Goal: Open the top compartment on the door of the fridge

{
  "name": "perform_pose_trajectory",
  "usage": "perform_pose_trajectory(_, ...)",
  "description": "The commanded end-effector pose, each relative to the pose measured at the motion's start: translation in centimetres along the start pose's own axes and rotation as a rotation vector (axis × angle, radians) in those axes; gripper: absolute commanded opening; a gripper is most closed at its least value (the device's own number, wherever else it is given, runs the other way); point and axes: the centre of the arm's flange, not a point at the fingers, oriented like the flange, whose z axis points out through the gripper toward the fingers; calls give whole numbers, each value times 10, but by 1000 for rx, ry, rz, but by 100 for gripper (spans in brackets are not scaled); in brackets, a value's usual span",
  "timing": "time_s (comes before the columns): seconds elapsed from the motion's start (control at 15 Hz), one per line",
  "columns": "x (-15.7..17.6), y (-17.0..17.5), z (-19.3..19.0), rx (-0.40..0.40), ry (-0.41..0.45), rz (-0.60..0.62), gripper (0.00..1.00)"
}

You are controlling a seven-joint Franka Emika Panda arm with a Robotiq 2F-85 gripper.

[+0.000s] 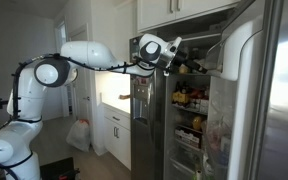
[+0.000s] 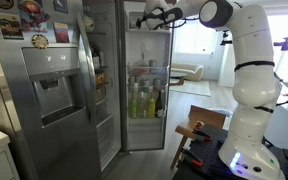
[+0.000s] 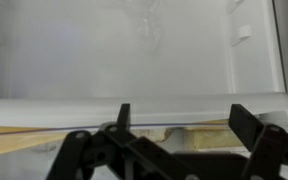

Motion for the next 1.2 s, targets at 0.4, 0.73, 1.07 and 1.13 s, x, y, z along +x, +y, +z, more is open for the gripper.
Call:
perform_pose_trajectory(0.4, 26, 0, -40, -1, 127, -16, 100)
perform_pose_trajectory(0.73, 38, -2, -53, 10, 188, -40, 100)
perform_pose_trajectory(1.07, 48, 3, -44, 1, 173, -30, 100)
perform_pose_trajectory(1.13, 51, 4, -42, -1, 172, -22, 100)
